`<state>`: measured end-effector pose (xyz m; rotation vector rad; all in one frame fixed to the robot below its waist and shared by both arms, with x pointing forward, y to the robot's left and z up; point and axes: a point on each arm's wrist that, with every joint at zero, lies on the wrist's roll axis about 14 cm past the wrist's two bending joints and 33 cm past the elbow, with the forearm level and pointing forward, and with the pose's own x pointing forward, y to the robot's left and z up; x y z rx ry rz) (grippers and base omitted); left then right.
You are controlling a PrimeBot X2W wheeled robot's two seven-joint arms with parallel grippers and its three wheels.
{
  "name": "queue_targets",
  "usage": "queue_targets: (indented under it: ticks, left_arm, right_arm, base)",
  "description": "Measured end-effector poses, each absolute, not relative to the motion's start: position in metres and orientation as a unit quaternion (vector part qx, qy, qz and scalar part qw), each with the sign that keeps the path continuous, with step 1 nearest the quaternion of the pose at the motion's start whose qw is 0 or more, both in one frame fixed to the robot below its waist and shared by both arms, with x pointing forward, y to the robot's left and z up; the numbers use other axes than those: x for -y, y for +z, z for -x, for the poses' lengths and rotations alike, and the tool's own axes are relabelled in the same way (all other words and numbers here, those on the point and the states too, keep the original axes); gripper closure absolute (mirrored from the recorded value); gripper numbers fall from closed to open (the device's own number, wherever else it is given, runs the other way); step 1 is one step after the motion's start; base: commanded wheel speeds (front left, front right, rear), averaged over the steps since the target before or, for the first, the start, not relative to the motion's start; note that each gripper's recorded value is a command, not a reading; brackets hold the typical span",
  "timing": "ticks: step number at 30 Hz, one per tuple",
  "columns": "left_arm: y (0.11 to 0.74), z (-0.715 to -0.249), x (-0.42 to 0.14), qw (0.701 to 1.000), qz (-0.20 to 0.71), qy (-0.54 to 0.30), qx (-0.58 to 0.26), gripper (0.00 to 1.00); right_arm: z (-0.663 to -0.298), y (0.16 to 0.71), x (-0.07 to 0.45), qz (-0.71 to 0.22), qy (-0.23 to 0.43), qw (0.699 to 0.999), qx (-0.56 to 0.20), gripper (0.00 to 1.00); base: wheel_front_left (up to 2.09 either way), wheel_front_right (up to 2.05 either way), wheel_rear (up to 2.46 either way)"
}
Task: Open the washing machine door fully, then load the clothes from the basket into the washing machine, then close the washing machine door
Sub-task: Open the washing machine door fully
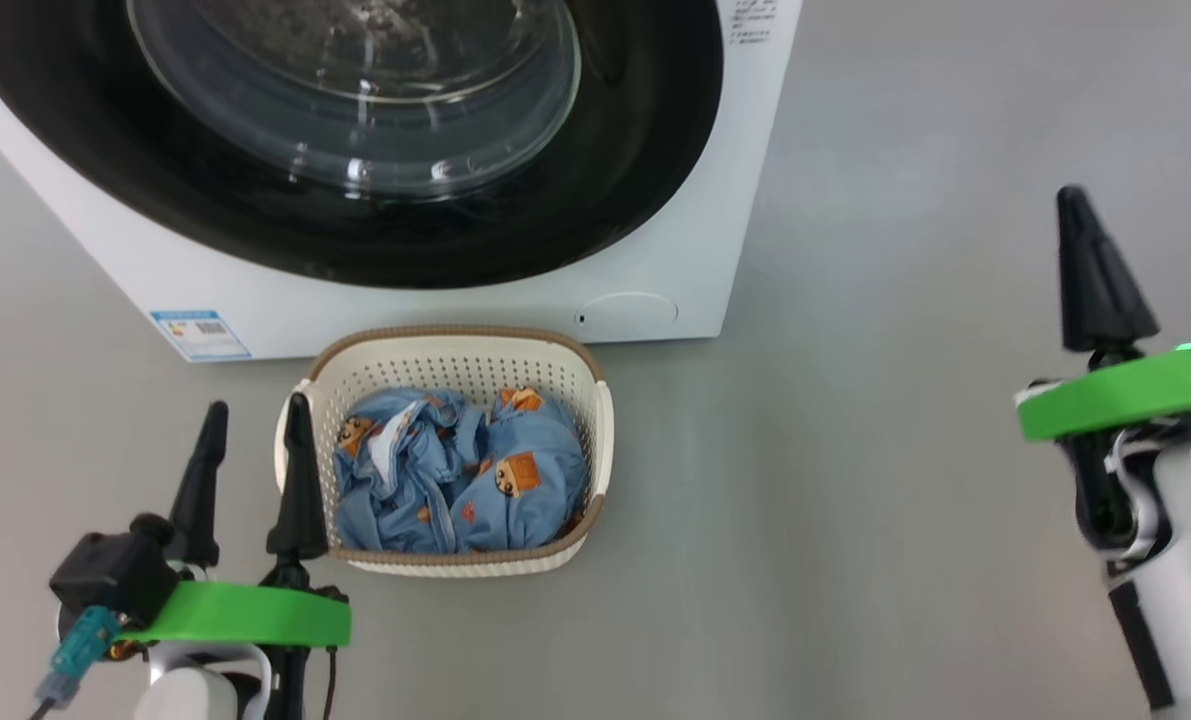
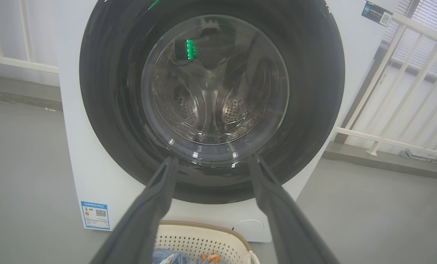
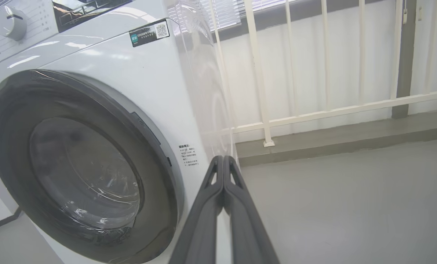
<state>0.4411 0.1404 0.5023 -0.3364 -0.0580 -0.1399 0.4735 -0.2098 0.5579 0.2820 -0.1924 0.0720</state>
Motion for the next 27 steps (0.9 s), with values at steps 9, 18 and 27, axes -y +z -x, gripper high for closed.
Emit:
queue_targets:
  ticks: [9, 18, 27]
  left_arm:
    - [0.493, -0.452, -0.15, 0.985, 0.161, -0.06, 0.023, 0.0]
    - [0.48, -0.463, -0.157, 0.986, 0.16, -0.051, 0.012, 0.0]
    - [0.467, -0.476, -0.16, 0.985, 0.165, -0.043, 0.004, 0.0]
  right_arm:
    - [-0.516, 0.557, 0.22, -0.253, 0.034, 0.963, 0.083, 1.0]
    - [-0.559, 0.564, 0.204, -0.377, 0.076, 0.922, 0.034, 1.0]
    - [-0.598, 0.566, 0.175, -0.5, 0.133, 0.855, -0.024, 1.0]
  base:
    - [0.0, 0.0, 0.0]
    - [0.0, 0.0, 0.0]
    - [0.0, 0.0, 0.0]
